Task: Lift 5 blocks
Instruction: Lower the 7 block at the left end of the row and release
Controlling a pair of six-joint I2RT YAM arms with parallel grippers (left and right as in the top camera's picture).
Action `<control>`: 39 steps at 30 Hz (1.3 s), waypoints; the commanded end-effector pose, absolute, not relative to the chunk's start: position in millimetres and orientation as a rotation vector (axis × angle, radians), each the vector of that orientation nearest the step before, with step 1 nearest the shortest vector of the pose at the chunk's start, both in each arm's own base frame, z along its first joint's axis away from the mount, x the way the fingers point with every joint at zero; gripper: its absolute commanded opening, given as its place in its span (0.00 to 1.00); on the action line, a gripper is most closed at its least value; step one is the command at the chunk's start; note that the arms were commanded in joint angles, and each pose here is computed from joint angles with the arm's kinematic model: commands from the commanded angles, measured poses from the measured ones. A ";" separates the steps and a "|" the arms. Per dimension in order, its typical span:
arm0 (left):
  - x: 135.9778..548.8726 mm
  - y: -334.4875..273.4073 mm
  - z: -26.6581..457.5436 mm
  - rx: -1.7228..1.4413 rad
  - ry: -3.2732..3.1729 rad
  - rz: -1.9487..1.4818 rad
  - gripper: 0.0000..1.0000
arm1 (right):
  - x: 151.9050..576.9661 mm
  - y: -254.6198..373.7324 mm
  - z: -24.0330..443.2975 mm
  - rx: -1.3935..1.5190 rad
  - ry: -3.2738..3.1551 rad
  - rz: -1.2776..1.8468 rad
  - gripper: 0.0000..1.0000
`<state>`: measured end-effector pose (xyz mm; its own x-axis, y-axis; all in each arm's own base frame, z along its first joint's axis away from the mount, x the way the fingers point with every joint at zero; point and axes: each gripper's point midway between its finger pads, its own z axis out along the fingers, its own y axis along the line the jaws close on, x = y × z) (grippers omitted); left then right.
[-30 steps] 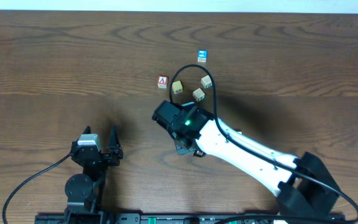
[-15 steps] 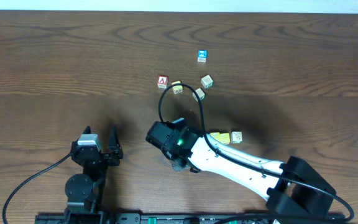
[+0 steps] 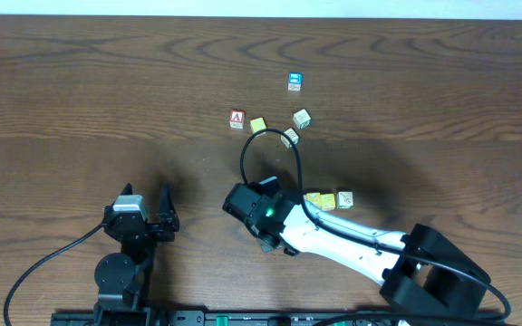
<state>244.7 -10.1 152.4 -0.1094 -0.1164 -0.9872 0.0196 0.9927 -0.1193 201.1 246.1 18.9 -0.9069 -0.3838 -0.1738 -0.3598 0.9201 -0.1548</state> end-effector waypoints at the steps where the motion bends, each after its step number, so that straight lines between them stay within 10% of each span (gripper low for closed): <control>1: 243.8 -5.7 136.0 -0.100 1.726 -0.098 0.71 | 207.1 240.0 15.9 -0.552 2.865 -0.218 0.13; 39: 243.8 -5.7 136.0 -0.100 1.726 -0.098 0.71 | 227.4 256.7 10.0 -0.509 2.788 -0.160 0.15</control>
